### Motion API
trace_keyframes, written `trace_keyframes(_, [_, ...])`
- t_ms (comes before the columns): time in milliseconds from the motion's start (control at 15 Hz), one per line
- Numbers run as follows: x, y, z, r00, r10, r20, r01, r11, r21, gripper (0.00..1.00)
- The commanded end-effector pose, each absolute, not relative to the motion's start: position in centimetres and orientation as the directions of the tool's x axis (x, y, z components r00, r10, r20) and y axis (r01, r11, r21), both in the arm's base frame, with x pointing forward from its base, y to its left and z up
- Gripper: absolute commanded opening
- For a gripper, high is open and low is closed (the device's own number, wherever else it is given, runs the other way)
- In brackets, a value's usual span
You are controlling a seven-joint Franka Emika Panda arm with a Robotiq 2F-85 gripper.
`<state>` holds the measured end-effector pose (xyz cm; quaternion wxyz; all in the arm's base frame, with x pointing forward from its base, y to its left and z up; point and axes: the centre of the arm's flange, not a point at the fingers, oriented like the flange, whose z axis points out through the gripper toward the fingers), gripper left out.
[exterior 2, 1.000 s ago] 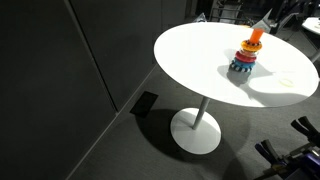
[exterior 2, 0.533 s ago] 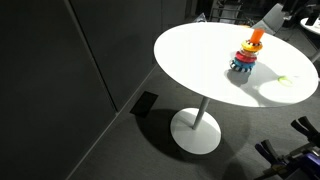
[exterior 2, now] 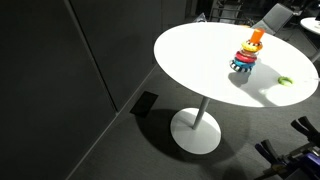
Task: Pick up the black and white ring and put it on the ring holder
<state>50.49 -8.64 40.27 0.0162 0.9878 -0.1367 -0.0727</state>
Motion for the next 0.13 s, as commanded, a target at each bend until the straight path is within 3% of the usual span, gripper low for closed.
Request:
trace_keyframes(0, [50.47,-8.64,40.22,0.952,-0.272,-0.14,-0.268,-0.962,0.052,1.0])
trace_keyframes(67, [50.45,-8.63,40.18,0.952,-0.272,-0.141,-0.268,-0.962,0.052,1.0])
